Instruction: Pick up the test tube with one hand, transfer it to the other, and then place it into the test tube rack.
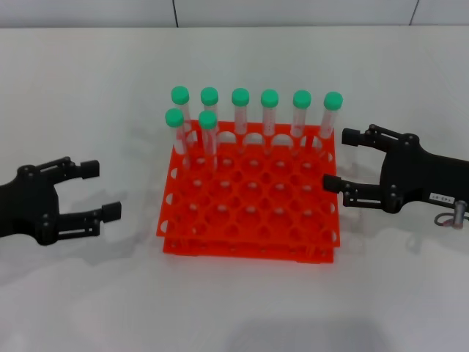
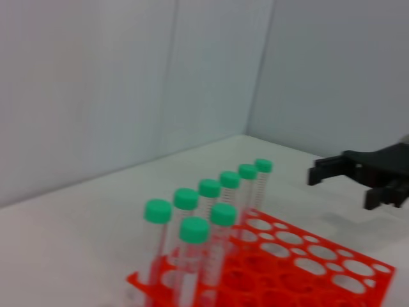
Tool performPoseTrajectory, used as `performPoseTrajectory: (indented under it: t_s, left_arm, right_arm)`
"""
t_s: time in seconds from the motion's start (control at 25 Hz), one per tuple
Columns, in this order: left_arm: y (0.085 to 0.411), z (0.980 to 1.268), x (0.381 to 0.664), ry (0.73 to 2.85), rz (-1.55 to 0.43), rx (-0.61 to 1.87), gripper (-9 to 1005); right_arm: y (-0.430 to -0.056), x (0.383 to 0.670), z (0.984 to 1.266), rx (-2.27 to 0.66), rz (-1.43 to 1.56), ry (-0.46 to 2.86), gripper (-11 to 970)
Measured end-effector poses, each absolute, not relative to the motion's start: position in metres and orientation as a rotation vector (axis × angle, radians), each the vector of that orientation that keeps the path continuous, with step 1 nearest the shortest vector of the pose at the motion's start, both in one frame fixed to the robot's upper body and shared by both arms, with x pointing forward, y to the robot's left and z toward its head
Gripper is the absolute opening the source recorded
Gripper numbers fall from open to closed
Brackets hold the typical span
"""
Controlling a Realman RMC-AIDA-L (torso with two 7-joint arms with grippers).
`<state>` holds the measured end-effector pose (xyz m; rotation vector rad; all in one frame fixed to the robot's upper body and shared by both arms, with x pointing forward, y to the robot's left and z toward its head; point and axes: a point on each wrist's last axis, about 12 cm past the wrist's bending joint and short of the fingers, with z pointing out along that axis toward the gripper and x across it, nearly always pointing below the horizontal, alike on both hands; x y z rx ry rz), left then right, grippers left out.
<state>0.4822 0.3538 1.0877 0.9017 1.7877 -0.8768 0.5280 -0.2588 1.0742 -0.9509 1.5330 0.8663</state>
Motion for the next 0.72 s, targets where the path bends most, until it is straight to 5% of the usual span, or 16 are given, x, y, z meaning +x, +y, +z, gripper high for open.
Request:
performPoseTrajectory:
  t_s: [0.72]
  left_arm:
    - [0.3480, 1.0918, 0.4924, 1.842, -0.944, 0.971, 858]
  right_arm:
    - [-0.2494, 0.5351, 1.0709, -0.997, 0.900, 1.598, 863]
